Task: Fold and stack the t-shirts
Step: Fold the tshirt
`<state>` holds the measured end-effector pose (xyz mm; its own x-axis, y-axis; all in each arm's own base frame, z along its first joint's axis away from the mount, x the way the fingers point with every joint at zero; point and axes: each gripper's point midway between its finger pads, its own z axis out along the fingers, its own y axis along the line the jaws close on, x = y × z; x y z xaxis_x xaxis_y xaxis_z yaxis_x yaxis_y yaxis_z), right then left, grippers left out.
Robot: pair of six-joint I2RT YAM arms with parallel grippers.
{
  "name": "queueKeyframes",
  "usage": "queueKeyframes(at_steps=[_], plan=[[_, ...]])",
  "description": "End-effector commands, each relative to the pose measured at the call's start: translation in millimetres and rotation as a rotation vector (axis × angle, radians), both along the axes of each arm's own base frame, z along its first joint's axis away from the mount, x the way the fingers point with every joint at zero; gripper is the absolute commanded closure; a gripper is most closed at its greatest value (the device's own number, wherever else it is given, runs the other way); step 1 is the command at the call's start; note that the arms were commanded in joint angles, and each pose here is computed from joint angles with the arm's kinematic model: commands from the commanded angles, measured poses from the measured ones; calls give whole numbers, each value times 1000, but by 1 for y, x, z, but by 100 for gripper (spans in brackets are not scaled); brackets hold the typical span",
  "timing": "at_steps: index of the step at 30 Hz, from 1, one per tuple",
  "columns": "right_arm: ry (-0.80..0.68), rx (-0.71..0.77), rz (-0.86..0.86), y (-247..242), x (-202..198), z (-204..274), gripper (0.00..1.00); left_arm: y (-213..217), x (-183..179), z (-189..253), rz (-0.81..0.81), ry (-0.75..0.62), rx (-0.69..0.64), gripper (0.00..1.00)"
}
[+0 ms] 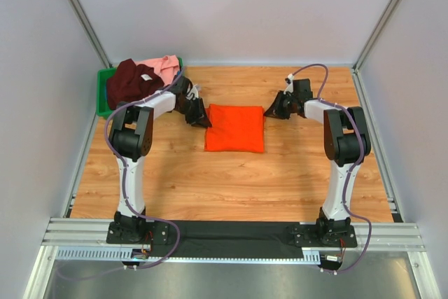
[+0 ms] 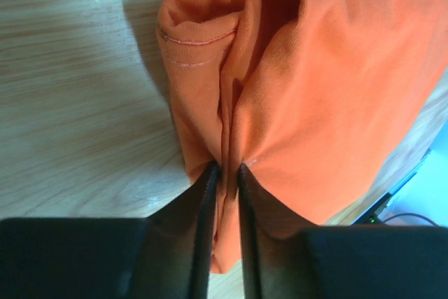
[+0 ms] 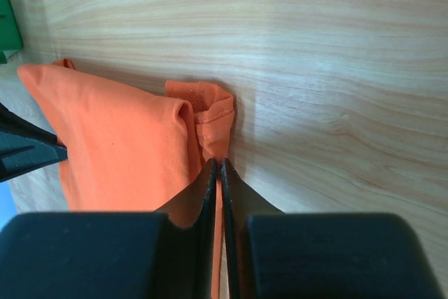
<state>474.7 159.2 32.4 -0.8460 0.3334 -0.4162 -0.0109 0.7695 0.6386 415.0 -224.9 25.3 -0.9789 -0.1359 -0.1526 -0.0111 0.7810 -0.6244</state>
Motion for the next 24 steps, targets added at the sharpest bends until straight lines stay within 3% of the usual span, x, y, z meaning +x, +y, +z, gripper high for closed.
queueKeyframes(at_steps=[1,3,6,13,24], plan=[[-66,0,4,-3,9,28,88,3,12,41,-4,-94,4,71],[-51,1,13,-3,4,32,72,4,19,55,3,-134,12,70],[-82,13,52,1,0,40,56,0,31,77,14,-186,-7,69],[-102,33,103,7,1,40,49,-18,59,98,-1,-254,-93,68],[-96,43,103,10,22,28,46,-20,85,55,-9,-222,-49,69]])
